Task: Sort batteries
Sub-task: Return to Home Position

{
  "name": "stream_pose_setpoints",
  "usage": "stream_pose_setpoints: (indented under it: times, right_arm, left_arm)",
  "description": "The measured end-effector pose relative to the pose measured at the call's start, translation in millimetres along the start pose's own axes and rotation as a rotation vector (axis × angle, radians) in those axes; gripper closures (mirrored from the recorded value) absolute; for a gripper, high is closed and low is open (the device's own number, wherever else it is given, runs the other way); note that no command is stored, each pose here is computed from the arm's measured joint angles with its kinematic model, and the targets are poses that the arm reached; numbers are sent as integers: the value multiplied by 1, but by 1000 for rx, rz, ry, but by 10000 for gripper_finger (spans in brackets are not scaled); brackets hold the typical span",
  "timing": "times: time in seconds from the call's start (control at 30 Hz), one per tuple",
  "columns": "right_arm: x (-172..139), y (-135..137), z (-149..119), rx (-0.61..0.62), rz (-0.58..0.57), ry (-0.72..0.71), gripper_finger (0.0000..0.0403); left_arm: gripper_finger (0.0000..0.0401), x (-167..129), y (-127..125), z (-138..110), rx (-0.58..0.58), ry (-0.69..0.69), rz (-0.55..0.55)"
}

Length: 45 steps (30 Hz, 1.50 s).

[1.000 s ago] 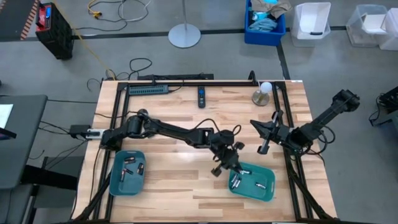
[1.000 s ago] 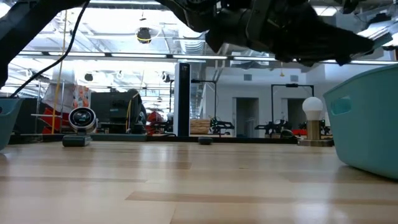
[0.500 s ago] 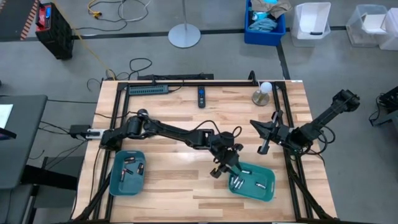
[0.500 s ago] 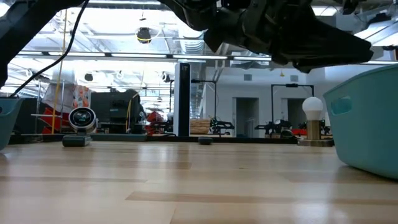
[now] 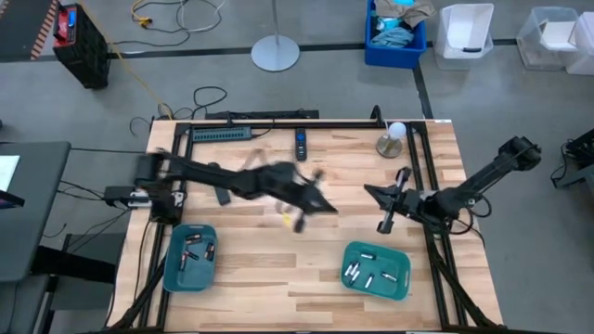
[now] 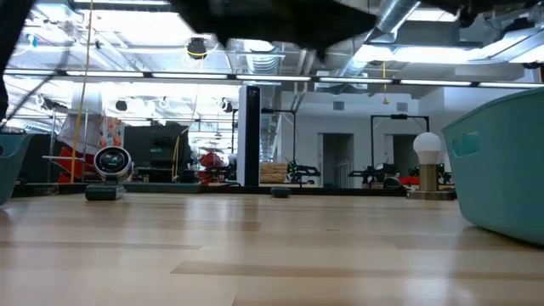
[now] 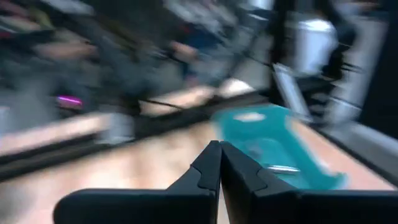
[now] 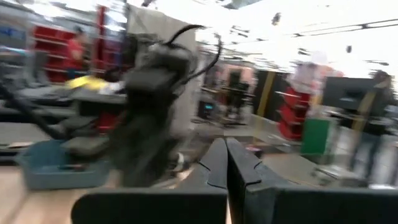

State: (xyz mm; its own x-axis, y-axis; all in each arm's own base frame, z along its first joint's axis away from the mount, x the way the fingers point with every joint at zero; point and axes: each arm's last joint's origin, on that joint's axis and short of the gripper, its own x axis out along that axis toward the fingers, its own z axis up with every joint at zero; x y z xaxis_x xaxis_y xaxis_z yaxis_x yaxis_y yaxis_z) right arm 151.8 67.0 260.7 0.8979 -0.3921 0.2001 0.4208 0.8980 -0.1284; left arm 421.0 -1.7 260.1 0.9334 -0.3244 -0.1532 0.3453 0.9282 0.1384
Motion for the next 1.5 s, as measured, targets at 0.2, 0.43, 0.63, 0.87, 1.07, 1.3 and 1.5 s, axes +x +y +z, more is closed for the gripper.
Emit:
stream_pose_setpoints:
  times: [0.2,0.43,0.63,0.87,1.07,1.3,1.5]
  right_arm:
    - [29,-7,-22,71,132,15,398]
    - [43,-26,-36,88,171,95,400]
    - [28,-34,-28,70,200,108,401]
    - [0,-49,-48,57,182,37,401]
    - [-21,-57,-74,85,173,8,401]
    - [-34,-63,-80,99,190,27,401]
    - [-44,-68,-82,124,207,34,401]
  left_arm:
    - [400,-101,-28,-5,75,-28,263]
    - [400,-203,-56,-31,71,-77,453]
    - [400,-255,-72,-70,-21,-128,542]
    - [400,-271,-86,-97,-60,-143,544]
    - [400,-275,-89,-104,-79,-150,556]
    - [400,-276,-90,-107,-90,-122,571]
    - [400,-278,-91,-108,-94,-110,570]
